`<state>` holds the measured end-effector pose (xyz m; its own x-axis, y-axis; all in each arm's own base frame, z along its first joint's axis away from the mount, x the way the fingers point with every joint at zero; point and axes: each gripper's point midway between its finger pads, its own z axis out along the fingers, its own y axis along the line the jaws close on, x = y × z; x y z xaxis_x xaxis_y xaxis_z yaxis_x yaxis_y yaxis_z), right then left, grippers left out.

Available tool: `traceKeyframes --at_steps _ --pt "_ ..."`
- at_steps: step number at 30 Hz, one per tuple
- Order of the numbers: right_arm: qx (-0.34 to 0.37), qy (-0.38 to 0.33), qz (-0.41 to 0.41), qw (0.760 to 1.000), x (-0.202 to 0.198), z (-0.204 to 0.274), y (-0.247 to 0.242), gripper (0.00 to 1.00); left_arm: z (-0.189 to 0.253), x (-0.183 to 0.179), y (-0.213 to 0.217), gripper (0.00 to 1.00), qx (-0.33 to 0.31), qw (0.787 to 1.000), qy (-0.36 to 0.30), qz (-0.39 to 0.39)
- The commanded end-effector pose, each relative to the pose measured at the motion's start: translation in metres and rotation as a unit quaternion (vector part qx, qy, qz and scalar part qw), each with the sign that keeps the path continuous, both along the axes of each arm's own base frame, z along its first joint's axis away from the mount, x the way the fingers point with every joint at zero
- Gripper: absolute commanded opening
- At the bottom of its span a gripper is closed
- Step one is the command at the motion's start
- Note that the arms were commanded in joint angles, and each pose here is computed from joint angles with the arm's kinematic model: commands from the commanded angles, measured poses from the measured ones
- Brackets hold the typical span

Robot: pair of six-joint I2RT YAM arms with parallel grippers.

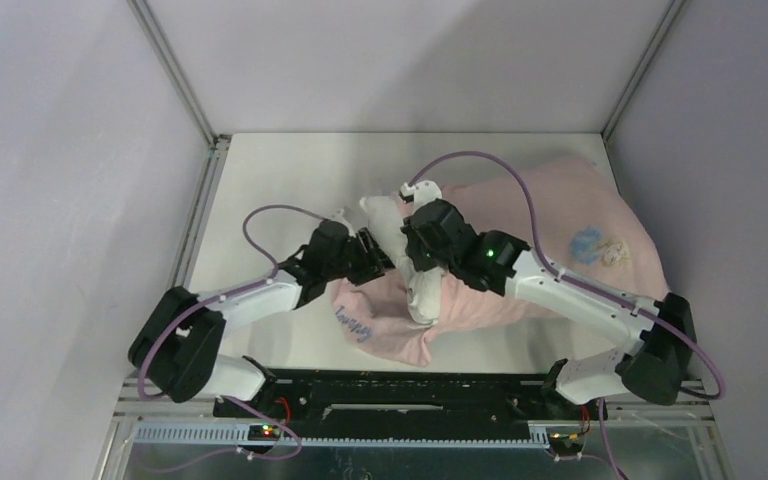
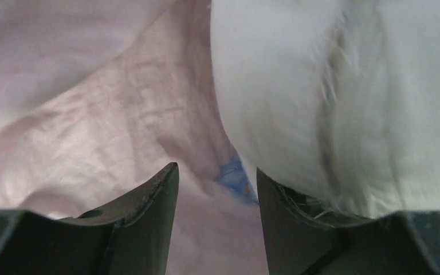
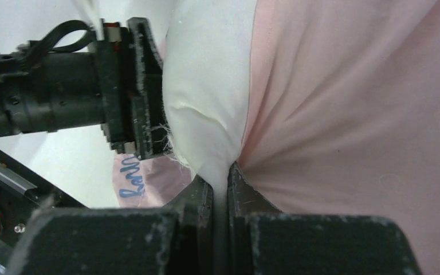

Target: Put the pillow into the pillowcase

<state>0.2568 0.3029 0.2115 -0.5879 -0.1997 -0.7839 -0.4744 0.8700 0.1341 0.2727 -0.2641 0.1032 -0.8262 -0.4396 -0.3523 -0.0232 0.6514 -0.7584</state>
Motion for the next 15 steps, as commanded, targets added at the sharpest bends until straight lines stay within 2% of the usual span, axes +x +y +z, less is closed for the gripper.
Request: traceKeyframes --at_steps 1,5,10,15 --pt "0.122 -0.083 -0.005 0.989 -0.006 0.065 0.015 0.0 0.004 0.009 -0.025 0.54 -0.001 1.0 -0.017 0.004" --pt "0.142 -0.105 -0.015 0.984 -0.015 0.064 0.008 0.0 -0.027 0.003 -0.025 0.51 0.029 0.999 0.004 0.021" --pt "0.19 -0.118 -0.025 0.974 -0.024 0.067 -0.001 0.0 -0.044 -0.006 -0.033 0.5 0.032 0.999 0.006 0.013" --pt "0.22 -0.163 -0.019 0.962 -0.033 0.092 -0.007 0.0 -0.056 -0.012 -0.036 0.59 0.078 0.997 0.003 0.004"
